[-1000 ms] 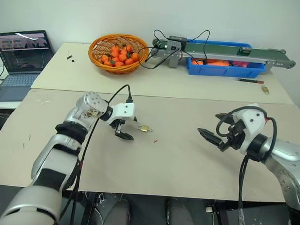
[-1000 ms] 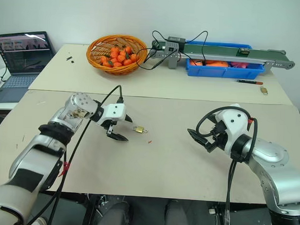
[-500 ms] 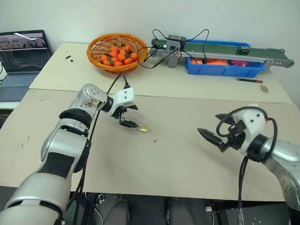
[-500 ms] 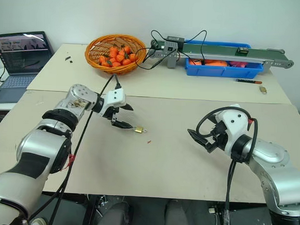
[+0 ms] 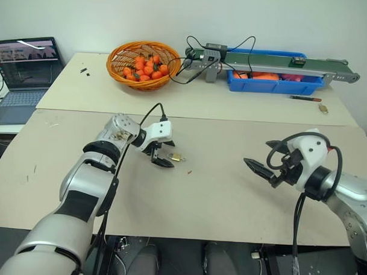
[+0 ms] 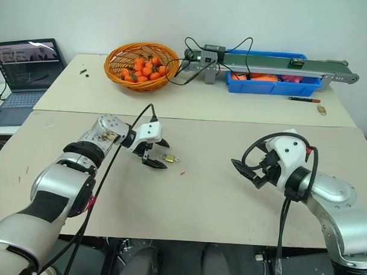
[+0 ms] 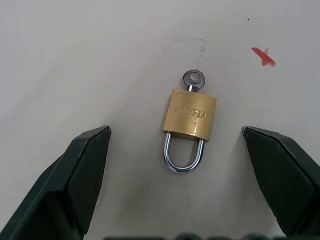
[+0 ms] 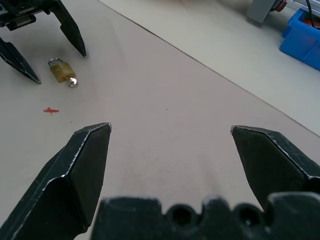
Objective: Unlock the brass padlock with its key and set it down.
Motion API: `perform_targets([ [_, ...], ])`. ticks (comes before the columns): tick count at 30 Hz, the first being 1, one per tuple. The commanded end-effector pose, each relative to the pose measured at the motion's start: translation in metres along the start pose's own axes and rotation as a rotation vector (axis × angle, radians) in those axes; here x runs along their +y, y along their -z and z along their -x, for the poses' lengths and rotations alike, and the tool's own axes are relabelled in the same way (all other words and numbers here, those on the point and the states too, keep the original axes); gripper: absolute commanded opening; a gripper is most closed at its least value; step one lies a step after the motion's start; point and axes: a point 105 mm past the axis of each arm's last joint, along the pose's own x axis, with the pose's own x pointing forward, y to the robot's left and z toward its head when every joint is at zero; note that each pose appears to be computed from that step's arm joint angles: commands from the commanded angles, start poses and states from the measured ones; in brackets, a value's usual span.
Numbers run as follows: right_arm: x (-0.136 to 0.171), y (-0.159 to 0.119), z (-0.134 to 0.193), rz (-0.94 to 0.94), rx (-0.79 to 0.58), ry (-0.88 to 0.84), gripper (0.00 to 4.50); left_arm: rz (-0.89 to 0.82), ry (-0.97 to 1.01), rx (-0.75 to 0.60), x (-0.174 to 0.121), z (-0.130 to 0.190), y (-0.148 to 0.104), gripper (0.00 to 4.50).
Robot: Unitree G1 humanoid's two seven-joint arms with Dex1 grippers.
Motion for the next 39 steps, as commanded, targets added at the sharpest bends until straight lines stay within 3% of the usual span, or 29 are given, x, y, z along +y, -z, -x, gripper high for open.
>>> perform_targets([
  [1, -0.003, -0.014, 0.006, 0.05, -0.036, 0.03, 4.5, -0.024, 0.028, 0.01, -0.005, -0.008, 0.0, 4.49],
  [7, -0.004, -0.012, 0.006, 0.058, -0.025, 0.03, 4.5, -0.021, 0.041, -0.004, -0.006, -0.013, -0.004, 4.49],
  [10, -0.003, -0.012, 0.006, 0.058, -0.025, 0.031, 4.5, -0.016, 0.046, -0.008, -0.007, -0.014, -0.005, 3.75],
  [18, -0.003, -0.012, 0.006, 0.058, -0.025, 0.032, 4.5, -0.011, 0.056, -0.015, -0.009, -0.016, -0.004, 0.89],
  [28, -0.003, -0.011, 0.005, 0.061, -0.02, 0.029, 4.5, 0.004, 0.015, -0.054, -0.005, -0.016, -0.009, 0.89],
  [35, 0.001, -0.008, 0.004, 0.051, -0.002, -0.012, 4.5, -0.039, 0.002, -0.153, 0.003, -0.003, -0.031, 0.89],
  [39, -0.002, 0.0, -0.001, -0.048, 0.038, -0.036, 4.5, -0.14, 0.004, -0.244, 0.004, 0.005, -0.057, 0.89],
])
